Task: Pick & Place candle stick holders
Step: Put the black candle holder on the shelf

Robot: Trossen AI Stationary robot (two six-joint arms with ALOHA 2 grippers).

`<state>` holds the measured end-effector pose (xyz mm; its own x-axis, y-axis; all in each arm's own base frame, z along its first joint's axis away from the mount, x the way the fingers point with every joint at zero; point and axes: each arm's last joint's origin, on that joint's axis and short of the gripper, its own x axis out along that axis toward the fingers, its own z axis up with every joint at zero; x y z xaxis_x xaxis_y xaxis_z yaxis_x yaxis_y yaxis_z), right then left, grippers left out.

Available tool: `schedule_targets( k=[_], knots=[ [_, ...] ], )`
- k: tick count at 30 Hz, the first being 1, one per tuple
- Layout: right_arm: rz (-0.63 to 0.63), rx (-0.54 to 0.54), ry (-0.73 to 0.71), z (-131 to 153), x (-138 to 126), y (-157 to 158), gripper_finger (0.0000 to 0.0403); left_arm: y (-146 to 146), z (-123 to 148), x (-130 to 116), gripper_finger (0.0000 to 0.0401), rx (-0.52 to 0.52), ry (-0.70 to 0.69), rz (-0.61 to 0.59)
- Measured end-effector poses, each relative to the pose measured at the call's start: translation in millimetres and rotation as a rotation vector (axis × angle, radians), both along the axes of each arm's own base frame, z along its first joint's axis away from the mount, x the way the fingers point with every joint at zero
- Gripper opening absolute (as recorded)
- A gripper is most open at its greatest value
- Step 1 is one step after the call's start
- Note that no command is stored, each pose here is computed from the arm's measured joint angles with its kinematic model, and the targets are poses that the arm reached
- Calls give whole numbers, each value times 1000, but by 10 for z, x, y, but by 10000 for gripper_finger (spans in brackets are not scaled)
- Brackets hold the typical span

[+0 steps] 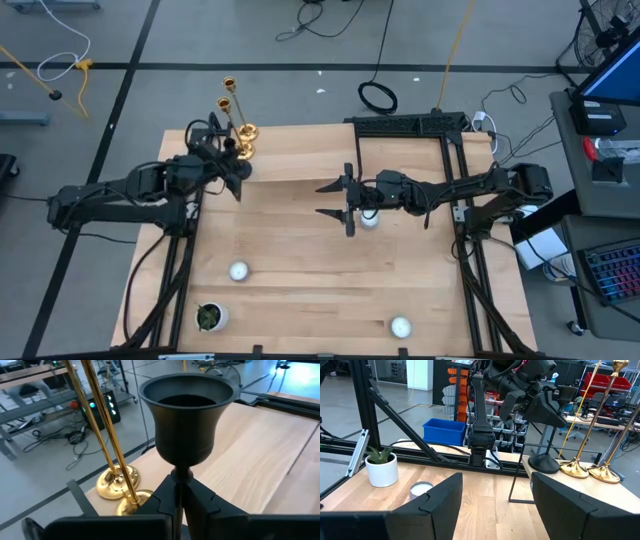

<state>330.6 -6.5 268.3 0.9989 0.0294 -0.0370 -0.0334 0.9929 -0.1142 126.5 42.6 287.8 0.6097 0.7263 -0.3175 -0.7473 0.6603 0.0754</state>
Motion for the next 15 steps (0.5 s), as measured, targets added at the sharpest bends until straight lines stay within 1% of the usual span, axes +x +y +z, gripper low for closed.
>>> schedule_targets(
  k=[3, 9, 15],
  knots=[
    [0, 0, 0, 0, 0, -1, 233, 15, -5, -2, 15, -24, -5, -25],
    [0, 0, 0, 0, 0, -1, 233, 13, -18, 3, 44, -56, -8, -60],
    [0, 0, 0, 1, 0, 0, 233, 10, -20, 4, 49, -61, -7, -72]
  ],
)
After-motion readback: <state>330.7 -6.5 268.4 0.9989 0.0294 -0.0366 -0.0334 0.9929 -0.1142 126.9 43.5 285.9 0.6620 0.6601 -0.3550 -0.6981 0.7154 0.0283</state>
